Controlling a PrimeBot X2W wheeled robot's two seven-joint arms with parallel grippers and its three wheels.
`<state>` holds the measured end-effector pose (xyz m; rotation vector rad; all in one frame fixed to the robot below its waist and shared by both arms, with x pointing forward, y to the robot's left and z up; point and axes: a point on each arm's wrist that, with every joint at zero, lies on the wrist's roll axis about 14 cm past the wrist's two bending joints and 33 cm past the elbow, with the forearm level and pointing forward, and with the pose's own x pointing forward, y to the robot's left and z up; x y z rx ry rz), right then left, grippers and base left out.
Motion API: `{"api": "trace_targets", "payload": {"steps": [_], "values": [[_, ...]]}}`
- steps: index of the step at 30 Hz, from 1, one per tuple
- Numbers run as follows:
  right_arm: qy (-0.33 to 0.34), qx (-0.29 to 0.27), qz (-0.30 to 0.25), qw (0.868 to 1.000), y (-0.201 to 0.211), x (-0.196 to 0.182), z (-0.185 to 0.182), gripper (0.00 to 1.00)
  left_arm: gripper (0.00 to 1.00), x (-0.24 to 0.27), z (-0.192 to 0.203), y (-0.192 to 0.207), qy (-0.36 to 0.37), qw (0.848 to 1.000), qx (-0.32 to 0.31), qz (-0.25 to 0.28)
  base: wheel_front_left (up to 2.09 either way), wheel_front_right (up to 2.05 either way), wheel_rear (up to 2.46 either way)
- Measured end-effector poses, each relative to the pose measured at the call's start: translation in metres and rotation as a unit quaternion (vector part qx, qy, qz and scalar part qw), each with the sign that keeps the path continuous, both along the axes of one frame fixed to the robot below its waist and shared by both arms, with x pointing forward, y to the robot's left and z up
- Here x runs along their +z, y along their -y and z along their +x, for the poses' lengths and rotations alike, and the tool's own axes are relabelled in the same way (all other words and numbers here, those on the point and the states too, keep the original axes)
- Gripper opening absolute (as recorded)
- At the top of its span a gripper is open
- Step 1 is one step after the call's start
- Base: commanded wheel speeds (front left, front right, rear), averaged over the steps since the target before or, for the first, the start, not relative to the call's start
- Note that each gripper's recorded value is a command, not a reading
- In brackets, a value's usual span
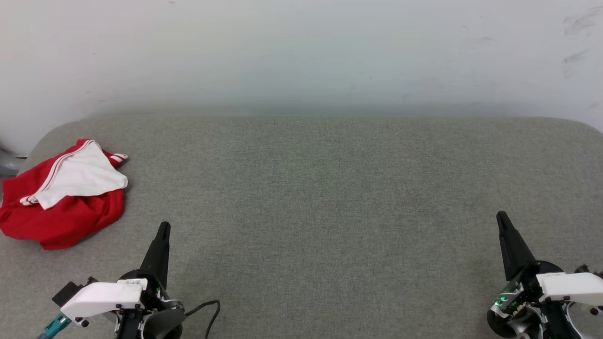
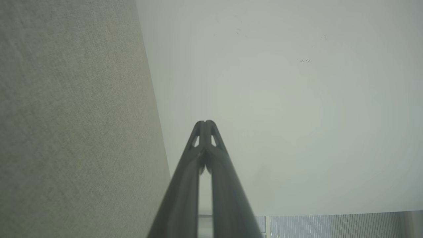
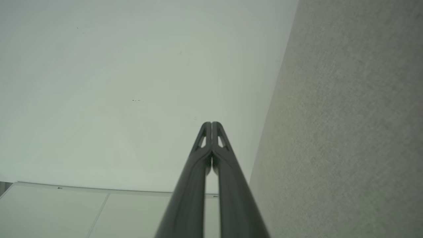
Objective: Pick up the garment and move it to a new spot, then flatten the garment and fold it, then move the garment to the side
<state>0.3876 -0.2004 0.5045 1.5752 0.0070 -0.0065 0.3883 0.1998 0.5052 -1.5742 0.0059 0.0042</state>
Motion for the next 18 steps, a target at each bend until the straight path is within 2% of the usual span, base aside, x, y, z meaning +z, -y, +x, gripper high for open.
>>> {"api": "trace_targets", "payload": {"steps": [18], "values": [[0.0, 0.0, 0.0, 1.0, 0.0, 0.0, 0.0, 0.0, 0.0, 0.0, 0.0, 0.0, 0.0, 1.0, 0.0, 0.0, 0.0, 0.0, 0.0]]}}
